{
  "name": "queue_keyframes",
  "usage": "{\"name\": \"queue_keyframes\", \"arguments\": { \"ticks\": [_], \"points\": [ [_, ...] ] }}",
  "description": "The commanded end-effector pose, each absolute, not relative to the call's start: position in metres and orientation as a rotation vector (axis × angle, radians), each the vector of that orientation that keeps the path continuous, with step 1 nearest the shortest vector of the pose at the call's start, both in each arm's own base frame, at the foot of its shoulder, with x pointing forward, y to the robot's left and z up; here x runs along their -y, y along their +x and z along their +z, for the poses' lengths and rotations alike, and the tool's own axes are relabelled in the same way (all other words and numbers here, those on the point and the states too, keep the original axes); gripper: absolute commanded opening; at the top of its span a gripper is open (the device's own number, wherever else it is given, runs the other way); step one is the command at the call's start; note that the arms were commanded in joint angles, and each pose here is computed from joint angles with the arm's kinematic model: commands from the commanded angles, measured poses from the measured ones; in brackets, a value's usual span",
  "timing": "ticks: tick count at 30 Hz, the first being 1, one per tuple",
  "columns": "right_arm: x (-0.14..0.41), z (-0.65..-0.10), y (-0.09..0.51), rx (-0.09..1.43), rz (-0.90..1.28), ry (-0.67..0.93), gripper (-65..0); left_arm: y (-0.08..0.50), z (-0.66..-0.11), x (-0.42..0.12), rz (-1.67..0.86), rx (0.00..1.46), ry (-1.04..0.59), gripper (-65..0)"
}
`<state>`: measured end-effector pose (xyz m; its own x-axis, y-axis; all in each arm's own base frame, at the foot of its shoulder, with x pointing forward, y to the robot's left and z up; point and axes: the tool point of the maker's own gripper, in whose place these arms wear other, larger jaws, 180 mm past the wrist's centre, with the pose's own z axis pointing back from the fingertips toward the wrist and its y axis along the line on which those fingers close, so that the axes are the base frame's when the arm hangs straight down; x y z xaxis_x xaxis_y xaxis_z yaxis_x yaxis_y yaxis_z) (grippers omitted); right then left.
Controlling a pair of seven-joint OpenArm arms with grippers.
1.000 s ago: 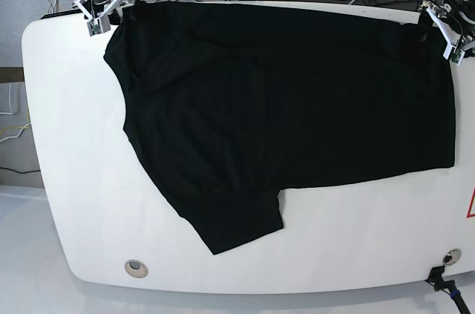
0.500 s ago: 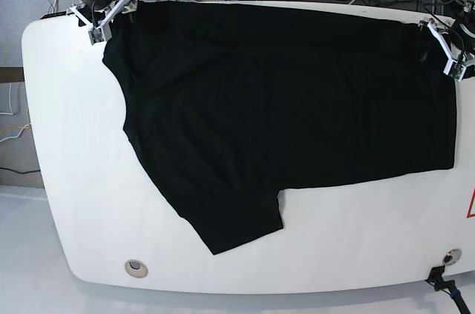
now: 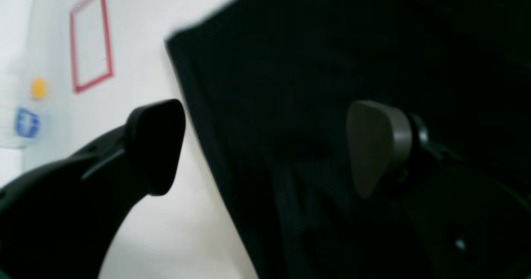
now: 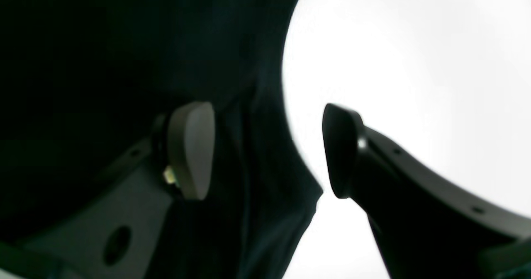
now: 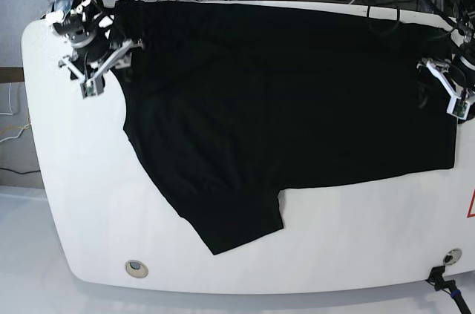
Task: Fold the T-shirt properly
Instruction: 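Release the shirt edge and move both grippers down along the shirt sides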
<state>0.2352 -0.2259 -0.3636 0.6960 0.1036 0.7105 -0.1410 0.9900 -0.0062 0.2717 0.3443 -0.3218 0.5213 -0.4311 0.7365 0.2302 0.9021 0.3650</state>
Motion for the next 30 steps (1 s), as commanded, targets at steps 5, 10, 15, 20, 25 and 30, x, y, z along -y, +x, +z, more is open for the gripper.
{"name": "queue_keyframes", "arguments": {
  "ticks": [5, 10, 15, 20, 25, 30],
  "points": [
    [0.236, -0.344, 0.3, 0.871, 0.1, 0.062, -25.0, 0.312, -0.304, -0.362, -0.335, 0.98, 0.257, -6.9],
    [0.245, -0.353, 0.346, 0.868, 0.035, 0.119, -25.1, 0.337, -0.319, -0.362, -0.28, 0.977, 0.19, -6.9],
    [0.229, -0.358, 0.389, 0.883, 0.062, 0.185, -25.1, 0.355, -0.329, -0.372, -0.203, 0.973, 0.141, -6.9],
    [0.22, -0.363, 0.425, 0.893, 0.036, 0.25, -25.1, 0.368, -0.335, -0.388, -0.138, 0.979, 0.108, -7.2],
    [0.219, -0.366, 0.453, 0.9, 0.028, 0.279, -25.1, 0.377, -0.34, -0.413, -0.055, 0.957, 0.079, -7.2],
    [0.218, -0.363, 0.48, 0.934, -0.019, 0.317, -25.1, 0.389, -0.347, -0.41, -0.019, 0.945, 0.034, -7.2]
  ]
}}
